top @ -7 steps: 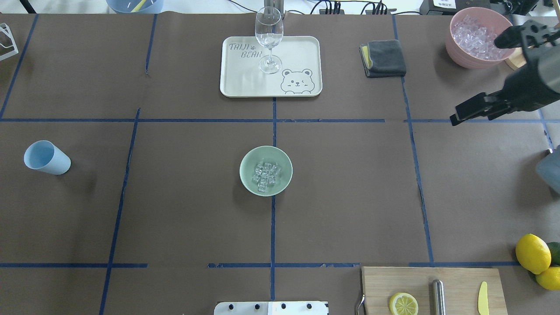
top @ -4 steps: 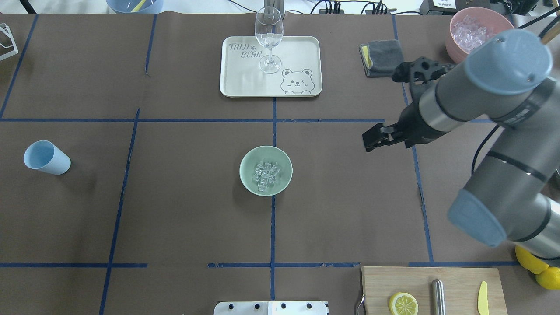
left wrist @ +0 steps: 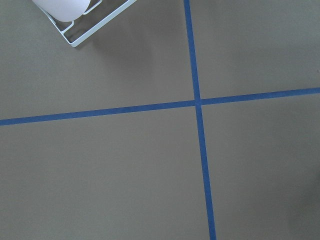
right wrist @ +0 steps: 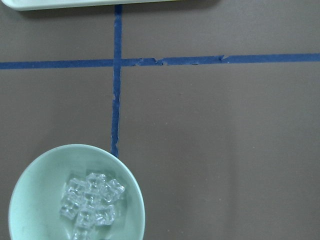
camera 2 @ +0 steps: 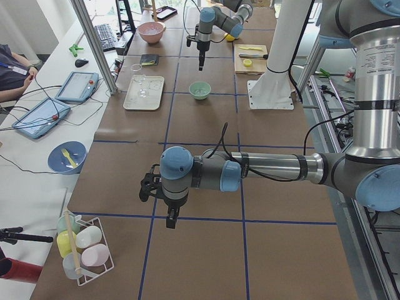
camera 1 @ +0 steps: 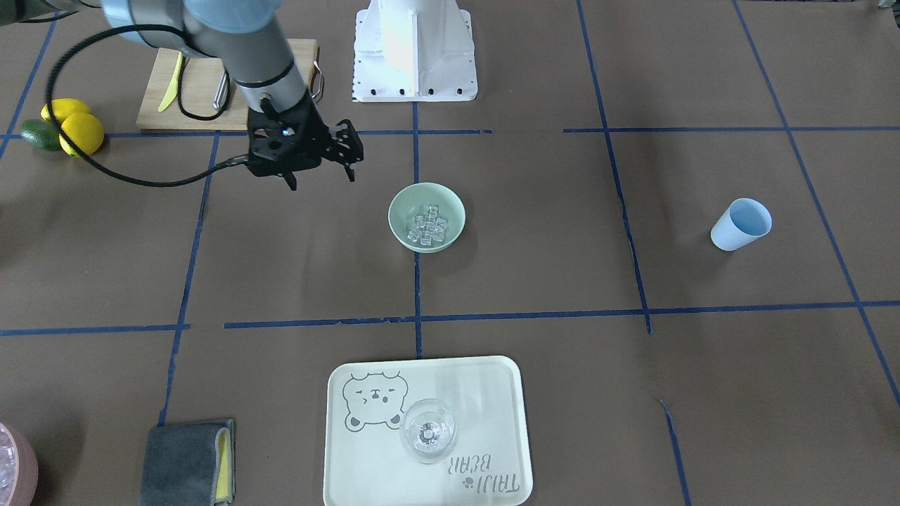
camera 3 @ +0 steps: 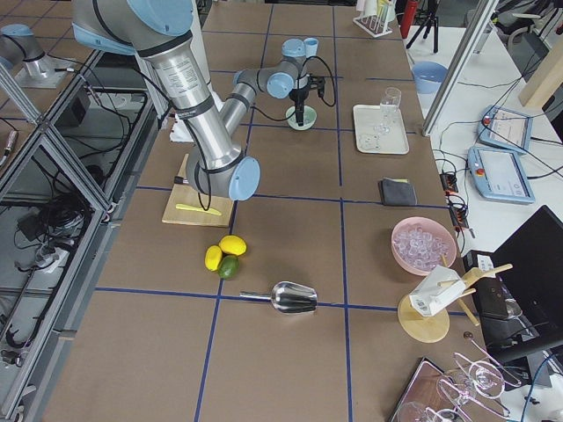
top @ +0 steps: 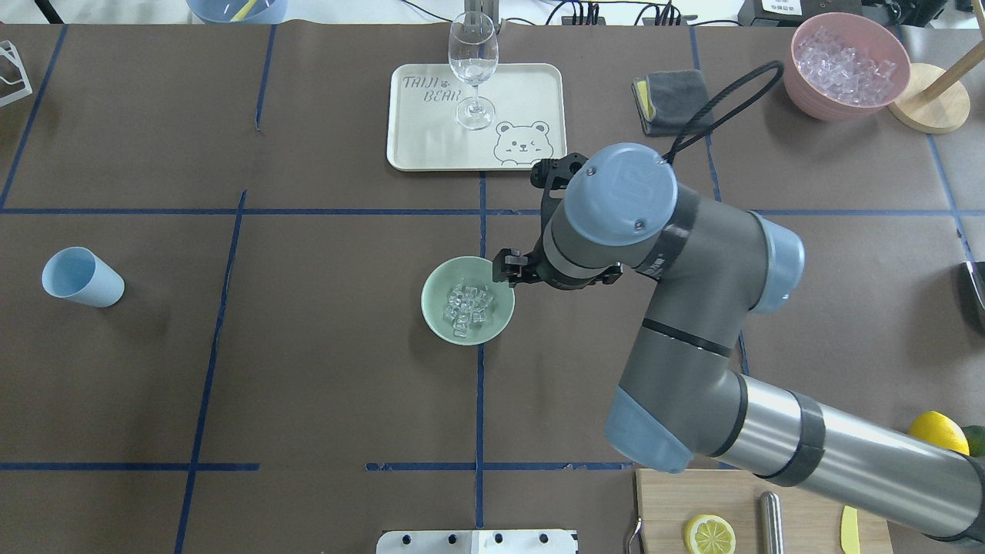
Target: Pour ice into bowl
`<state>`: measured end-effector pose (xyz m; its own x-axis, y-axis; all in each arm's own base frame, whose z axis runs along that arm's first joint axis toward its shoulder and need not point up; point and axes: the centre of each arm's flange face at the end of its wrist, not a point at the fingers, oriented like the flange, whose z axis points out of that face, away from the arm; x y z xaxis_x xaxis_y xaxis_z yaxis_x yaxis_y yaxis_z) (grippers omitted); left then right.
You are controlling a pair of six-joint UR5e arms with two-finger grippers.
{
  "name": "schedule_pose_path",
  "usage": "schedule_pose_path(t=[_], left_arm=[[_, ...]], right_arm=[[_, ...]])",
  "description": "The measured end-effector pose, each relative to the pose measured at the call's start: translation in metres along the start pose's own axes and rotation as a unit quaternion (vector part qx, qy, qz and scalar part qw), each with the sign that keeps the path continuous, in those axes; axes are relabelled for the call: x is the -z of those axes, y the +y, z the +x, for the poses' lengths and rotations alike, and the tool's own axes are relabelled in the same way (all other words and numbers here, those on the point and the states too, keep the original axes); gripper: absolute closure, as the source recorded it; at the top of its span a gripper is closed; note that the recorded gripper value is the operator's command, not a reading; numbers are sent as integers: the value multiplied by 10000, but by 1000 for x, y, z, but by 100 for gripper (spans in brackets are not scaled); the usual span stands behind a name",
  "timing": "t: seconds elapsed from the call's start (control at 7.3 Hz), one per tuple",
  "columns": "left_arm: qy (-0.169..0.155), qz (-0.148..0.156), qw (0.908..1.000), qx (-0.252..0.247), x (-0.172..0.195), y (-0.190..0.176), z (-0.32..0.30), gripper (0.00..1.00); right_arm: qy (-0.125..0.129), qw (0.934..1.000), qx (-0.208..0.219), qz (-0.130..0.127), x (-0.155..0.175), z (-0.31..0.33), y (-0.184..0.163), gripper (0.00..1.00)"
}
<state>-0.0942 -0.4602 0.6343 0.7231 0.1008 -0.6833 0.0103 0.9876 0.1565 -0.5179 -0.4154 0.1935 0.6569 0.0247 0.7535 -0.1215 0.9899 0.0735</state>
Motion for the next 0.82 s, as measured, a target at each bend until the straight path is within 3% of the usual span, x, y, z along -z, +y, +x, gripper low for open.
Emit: schedule_pose_path(t=[0.14,0.41,0.68,0.82], left_arm=[[0,4,10000,-4,0,0,0,0],[0,5,10000,-8,0,0,0,0],[0,2,10000,-5,0,0,0,0],[0,3,10000,-6,0,0,0,0]], right_arm=[[62,9999,-93,-9,-19,-15,5,14],[60,9999,-69,83,-58,-25,12,24],[54,9999,-43,117,-71,-26,14,93],[39,9999,-40,117,-70,-27,14,100]])
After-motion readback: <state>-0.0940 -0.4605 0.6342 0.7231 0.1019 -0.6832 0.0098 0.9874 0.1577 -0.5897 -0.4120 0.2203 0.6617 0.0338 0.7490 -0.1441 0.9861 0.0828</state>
